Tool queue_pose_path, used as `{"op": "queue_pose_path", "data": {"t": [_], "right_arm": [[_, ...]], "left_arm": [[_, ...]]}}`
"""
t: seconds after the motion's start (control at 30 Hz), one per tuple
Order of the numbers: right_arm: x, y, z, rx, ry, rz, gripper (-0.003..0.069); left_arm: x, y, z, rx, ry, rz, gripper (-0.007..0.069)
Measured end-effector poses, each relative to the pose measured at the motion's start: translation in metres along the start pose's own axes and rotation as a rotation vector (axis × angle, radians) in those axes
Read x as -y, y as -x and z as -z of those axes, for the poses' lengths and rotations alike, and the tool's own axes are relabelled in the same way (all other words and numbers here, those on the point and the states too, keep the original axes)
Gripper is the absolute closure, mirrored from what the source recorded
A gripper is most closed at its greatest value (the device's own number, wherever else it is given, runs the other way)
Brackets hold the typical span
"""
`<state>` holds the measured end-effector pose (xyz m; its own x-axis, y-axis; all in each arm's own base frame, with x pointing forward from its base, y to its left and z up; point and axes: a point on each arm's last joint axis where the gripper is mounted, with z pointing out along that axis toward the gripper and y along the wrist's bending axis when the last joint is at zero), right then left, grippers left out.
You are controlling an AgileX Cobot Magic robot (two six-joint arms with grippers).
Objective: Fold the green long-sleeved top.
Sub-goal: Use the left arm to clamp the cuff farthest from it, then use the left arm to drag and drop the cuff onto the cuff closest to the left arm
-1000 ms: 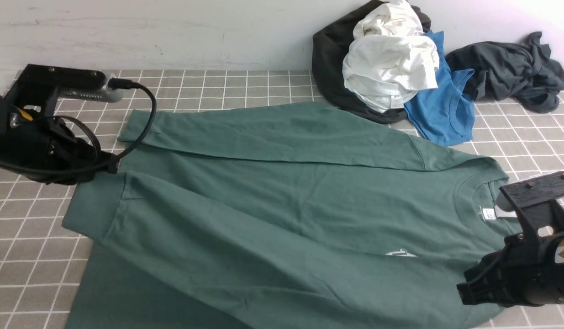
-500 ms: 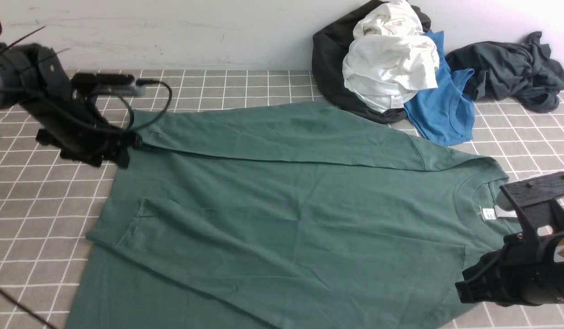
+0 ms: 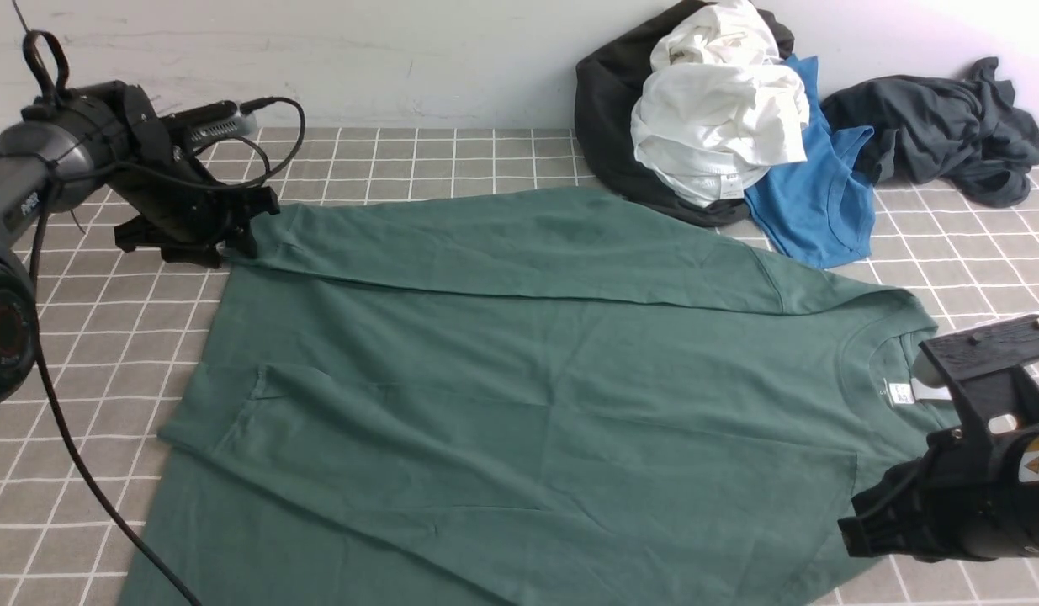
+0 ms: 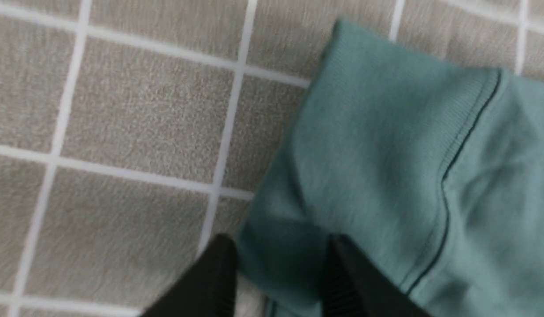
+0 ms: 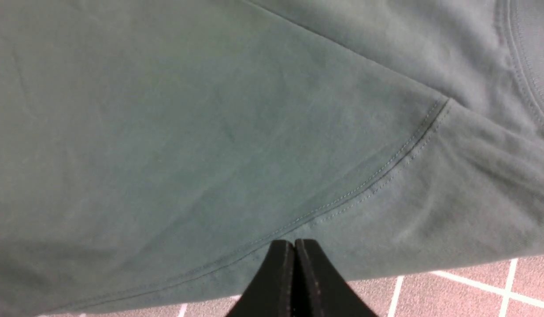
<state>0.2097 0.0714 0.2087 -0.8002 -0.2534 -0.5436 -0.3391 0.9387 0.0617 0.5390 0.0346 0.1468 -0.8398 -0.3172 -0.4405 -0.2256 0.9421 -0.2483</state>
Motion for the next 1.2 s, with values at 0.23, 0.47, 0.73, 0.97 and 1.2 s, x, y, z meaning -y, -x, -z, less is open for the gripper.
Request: {"op": "queue_pose_path", "data": {"t": [0.23, 0.47, 0.73, 0.97, 1.2], "right_arm": [[0.0, 0.001, 0.0, 0.008, -0.002, 0.043, 0.0669], [0.0, 0.001, 0.0, 0.008, -0.001, 0.049, 0.0669], [-0.001, -0.001, 0.0, -0.016, 0.016, 0.026, 0.0669], [-0.002, -0.001, 0.0, -0.009, 0.023, 0.007, 0.0669], [-0.003, 0.001, 0.0, 0.014, 0.03, -0.015, 0.0669]], "left_arm": [[0.007, 0.005, 0.019, -0.012, 0.013, -0.029, 0.0621], [0.027, 0.012, 0.099, -0.084, 0.096, -0.171, 0.0623], [0.021, -0.036, 0.14, -0.257, 0.12, -0.249, 0.0623], [0.001, -0.126, 0.136, -0.537, 0.132, -0.212, 0.061], [-0.003, -0.154, 0.13, -0.602, 0.125, -0.24, 0.0482]]}}
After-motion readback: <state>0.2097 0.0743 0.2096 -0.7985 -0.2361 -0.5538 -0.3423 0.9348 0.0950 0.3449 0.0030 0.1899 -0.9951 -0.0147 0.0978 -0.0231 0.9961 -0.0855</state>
